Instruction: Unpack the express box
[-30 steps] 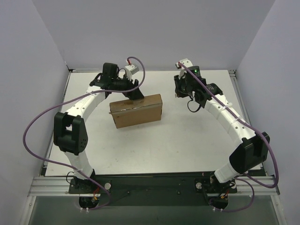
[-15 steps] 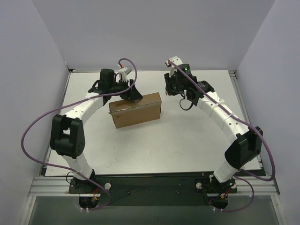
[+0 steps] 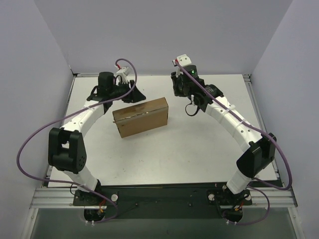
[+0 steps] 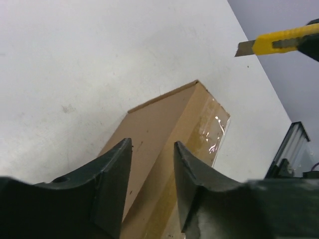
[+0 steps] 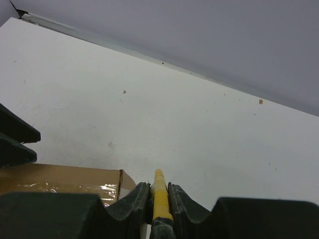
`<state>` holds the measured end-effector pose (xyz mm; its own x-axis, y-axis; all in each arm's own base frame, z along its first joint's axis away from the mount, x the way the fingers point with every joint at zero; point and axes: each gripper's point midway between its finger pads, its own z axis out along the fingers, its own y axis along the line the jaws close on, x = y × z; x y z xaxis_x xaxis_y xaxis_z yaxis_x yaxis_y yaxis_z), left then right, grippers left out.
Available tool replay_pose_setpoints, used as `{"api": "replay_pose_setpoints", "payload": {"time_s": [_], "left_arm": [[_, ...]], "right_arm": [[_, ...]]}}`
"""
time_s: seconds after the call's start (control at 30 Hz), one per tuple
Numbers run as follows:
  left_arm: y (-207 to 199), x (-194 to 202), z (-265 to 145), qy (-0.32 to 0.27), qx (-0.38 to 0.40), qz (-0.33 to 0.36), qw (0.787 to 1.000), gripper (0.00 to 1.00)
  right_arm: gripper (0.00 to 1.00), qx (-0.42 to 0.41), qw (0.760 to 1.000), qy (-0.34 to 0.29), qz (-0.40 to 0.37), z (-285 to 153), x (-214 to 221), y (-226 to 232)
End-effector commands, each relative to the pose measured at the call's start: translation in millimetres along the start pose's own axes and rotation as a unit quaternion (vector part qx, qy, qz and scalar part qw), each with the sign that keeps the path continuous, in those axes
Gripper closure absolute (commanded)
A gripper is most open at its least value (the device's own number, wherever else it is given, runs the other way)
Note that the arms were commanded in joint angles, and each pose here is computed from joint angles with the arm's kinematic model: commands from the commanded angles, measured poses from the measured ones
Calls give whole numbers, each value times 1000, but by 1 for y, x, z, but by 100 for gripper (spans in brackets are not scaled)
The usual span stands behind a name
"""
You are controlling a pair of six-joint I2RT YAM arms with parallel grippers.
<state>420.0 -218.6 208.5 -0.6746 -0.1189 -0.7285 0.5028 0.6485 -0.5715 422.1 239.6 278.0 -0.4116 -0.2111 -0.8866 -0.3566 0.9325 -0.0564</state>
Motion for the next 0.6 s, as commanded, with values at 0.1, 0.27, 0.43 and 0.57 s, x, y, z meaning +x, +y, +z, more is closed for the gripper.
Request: {"api": "replay_pose_setpoints", "payload": {"time_s": [0.1,0.27,0.43,0.57], "left_arm": [[-72,-53,-14,-60,115,133,982,100],[-72,-22,-1,-24,143,91,985,100],[-64,-7,7,-9,138,66,988,100],[-53,4,13,4,126,54,991,100]], "right_arm": [[100,6,999,-47,11,-6,-33,9],[100,-11,998,-54,2,-4,-39,23],[100,-1,999,-43,-25,-1,-30,26],[100,-24,999,-34,-11,-1,-24,34]]}}
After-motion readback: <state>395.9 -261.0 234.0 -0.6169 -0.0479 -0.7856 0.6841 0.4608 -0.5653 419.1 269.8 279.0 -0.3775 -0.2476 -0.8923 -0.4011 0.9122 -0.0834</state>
